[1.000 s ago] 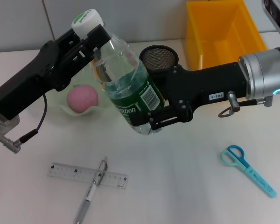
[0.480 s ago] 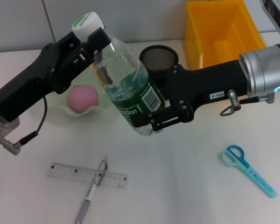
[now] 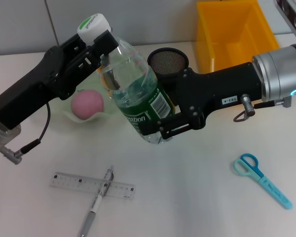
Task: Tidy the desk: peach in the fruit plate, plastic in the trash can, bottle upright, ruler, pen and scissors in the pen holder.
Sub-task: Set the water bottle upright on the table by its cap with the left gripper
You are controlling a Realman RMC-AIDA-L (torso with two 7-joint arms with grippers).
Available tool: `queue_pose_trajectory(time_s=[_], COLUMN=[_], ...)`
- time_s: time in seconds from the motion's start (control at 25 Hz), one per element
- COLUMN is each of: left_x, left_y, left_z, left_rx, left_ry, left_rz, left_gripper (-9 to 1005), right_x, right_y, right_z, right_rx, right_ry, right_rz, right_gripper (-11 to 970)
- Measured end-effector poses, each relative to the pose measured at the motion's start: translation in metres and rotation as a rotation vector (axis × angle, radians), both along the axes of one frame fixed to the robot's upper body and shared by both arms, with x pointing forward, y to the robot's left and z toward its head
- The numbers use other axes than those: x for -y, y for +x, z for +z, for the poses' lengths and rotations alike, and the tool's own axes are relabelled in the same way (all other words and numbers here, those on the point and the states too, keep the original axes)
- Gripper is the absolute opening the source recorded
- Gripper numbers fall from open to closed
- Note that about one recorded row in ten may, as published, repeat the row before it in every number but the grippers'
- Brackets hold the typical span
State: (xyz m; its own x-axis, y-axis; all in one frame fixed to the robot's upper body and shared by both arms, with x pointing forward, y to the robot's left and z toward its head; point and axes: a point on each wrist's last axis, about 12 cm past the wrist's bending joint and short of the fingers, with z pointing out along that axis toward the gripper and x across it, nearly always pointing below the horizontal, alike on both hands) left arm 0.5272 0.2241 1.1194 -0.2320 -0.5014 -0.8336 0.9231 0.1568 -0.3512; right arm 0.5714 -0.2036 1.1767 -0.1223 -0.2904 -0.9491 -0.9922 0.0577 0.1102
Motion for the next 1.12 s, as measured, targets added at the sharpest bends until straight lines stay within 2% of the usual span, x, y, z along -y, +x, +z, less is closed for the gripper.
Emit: queue_pose_trajectory(time_s=[0.56,1.12], left_x=[-0.0008,-0.0011], left_y=[-0.0014,-0.0013], left_z=[-0.0019,0.0018], left_rx=[-0.010,0.000], left_ry=[0.001,-0.021], left_rz=[-0.002,-0.014], left_gripper=[437,439], right_x=[0.0009,-0.0003], right_y=[0.0010,0.0004], right_z=[0.0046,0.0002], right_rx=[-0.001,-0.024], right_ry=[-0.030,-0.050], right_rz=[-0.001,-0.004], right_gripper=[781,781])
